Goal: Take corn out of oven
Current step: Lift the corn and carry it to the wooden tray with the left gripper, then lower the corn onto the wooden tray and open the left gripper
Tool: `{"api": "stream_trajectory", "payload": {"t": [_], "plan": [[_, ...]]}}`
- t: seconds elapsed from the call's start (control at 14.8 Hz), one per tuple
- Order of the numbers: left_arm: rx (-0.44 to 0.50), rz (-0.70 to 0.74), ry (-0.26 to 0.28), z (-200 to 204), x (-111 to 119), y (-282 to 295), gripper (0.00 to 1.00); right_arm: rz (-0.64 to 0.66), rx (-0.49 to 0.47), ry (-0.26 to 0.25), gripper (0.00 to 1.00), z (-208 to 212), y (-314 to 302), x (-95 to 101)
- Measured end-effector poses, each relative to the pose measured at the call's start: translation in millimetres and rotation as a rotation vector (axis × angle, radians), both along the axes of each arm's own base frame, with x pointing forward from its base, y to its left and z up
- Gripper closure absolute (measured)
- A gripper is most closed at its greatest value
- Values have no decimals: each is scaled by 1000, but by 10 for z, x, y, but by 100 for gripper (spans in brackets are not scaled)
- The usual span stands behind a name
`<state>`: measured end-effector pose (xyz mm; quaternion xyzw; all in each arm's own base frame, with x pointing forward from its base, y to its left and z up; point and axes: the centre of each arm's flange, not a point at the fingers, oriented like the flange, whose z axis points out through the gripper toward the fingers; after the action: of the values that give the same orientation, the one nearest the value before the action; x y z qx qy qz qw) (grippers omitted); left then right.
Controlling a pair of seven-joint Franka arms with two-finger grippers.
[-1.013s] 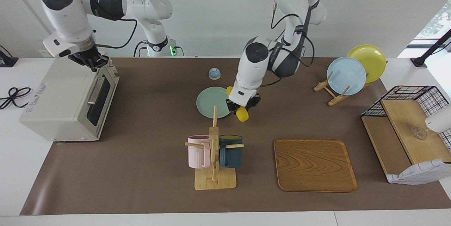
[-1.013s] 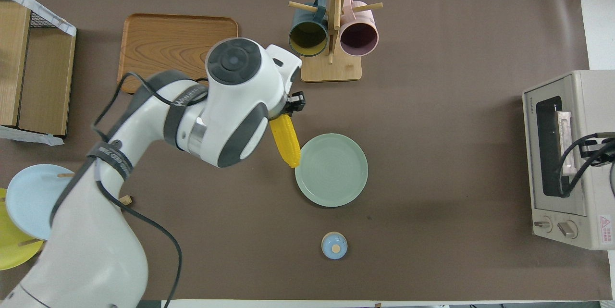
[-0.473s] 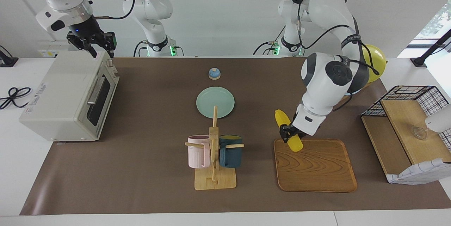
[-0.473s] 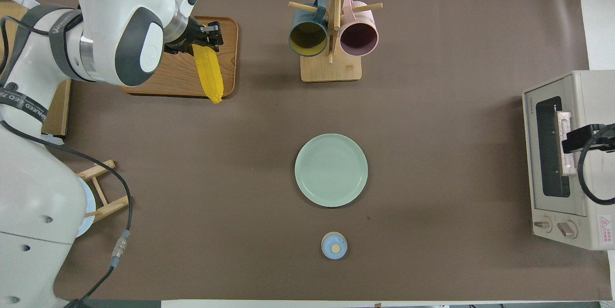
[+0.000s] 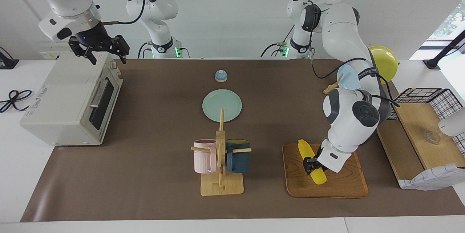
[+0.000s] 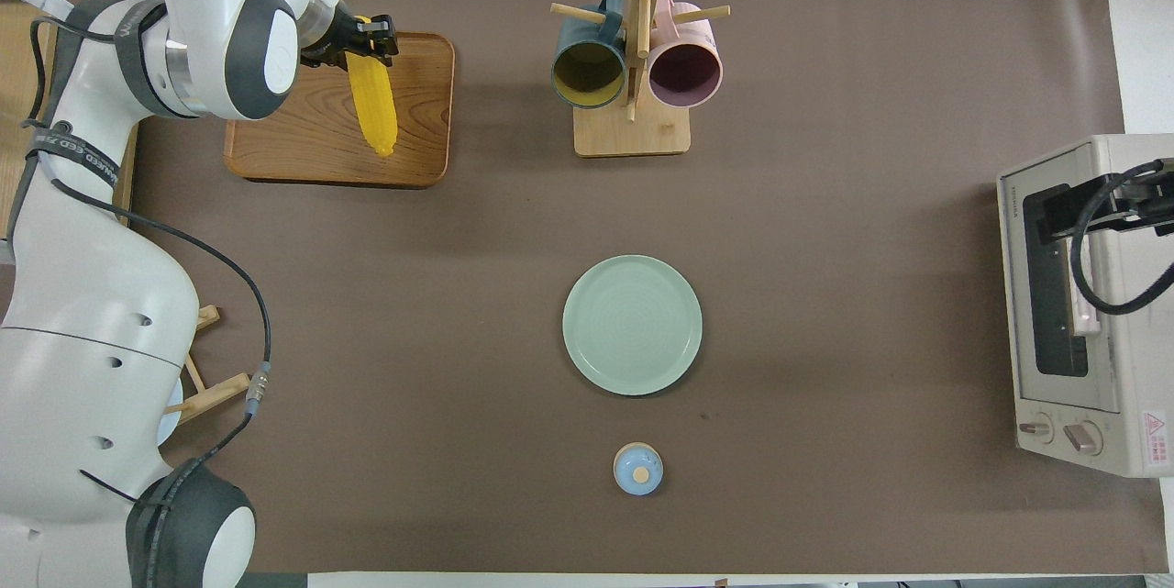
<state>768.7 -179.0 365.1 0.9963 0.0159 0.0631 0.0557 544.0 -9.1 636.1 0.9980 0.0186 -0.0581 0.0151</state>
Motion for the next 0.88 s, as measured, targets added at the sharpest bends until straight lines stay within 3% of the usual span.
{"api": "stream_trajectory", "payload": {"t": [0.88], "plan": [[18, -56, -46, -301, 91, 73, 48, 24, -11, 32, 0, -8, 347, -35]]}}
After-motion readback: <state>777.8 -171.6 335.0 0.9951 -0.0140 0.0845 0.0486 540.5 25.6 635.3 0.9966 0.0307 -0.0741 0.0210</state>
